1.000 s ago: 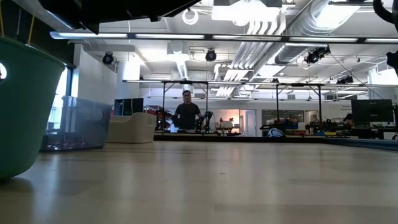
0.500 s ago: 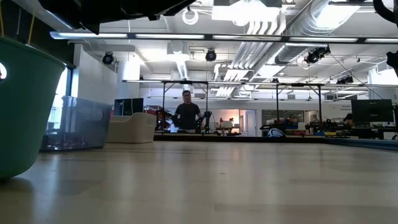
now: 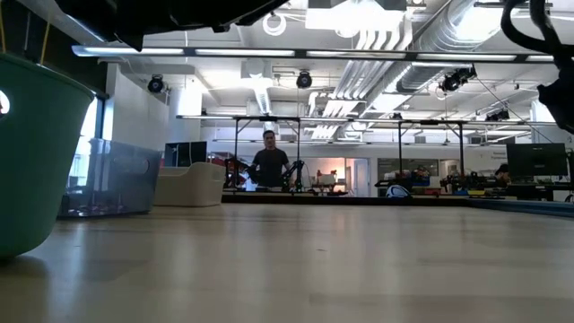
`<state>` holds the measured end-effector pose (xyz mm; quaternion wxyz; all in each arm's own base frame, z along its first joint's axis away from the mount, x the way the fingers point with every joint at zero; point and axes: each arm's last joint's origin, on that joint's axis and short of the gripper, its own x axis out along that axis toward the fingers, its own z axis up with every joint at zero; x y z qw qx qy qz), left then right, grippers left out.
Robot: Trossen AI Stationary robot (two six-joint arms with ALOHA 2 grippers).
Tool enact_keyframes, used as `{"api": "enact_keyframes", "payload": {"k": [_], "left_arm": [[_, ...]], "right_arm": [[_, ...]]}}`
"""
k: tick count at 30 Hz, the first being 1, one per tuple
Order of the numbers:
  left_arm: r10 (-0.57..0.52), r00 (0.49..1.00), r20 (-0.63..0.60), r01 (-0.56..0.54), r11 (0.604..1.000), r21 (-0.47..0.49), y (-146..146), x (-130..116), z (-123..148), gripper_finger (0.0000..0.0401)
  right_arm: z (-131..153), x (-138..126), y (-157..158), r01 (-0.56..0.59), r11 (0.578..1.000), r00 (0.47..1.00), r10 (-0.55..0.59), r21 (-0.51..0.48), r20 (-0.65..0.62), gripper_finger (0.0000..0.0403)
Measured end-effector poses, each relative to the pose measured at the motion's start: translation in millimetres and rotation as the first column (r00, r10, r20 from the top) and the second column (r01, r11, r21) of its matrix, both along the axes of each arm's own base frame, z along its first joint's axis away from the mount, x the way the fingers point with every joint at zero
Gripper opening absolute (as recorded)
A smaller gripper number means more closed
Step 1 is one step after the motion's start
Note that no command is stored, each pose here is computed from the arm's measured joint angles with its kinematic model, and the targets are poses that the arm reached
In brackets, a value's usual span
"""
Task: Sort Halloween decoration
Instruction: Put the top black spider into the green bin
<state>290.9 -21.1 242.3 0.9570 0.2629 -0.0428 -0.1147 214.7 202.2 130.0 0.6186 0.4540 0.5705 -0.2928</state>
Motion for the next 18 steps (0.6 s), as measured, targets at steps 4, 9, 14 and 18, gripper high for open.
{"api": "enact_keyframes", "payload": {"k": [4,9,14,18], "left_arm": [[-0.002,1.000,0.000,0.002,1.000,0.000,0.0,0.0,0.0,0.0186],[-0.002,1.000,0.000,0.002,1.000,0.000,-0.1,0.0,0.0,0.0186],[-0.008,1.000,0.001,0.008,1.000,0.000,-0.2,-0.1,0.1,0.0186],[-0.010,1.000,0.000,0.010,1.000,-0.005,-0.3,-0.1,0.1,0.0186]], "right_arm": [[-0.2,1.6,0.1,0.003,1.000,1.000,-0.003,0.003,0.012,0.0018],[-0.4,1.6,0.1,0.004,1.000,1.000,-0.004,0.002,0.012,0.0010],[-0.3,1.3,-0.2,-0.010,1.000,1.000,0.010,-0.002,0.011,0.0004],[1.4,0.3,-1.1,-0.014,1.000,1.000,0.014,-0.005,0.008,0.0002]]}}
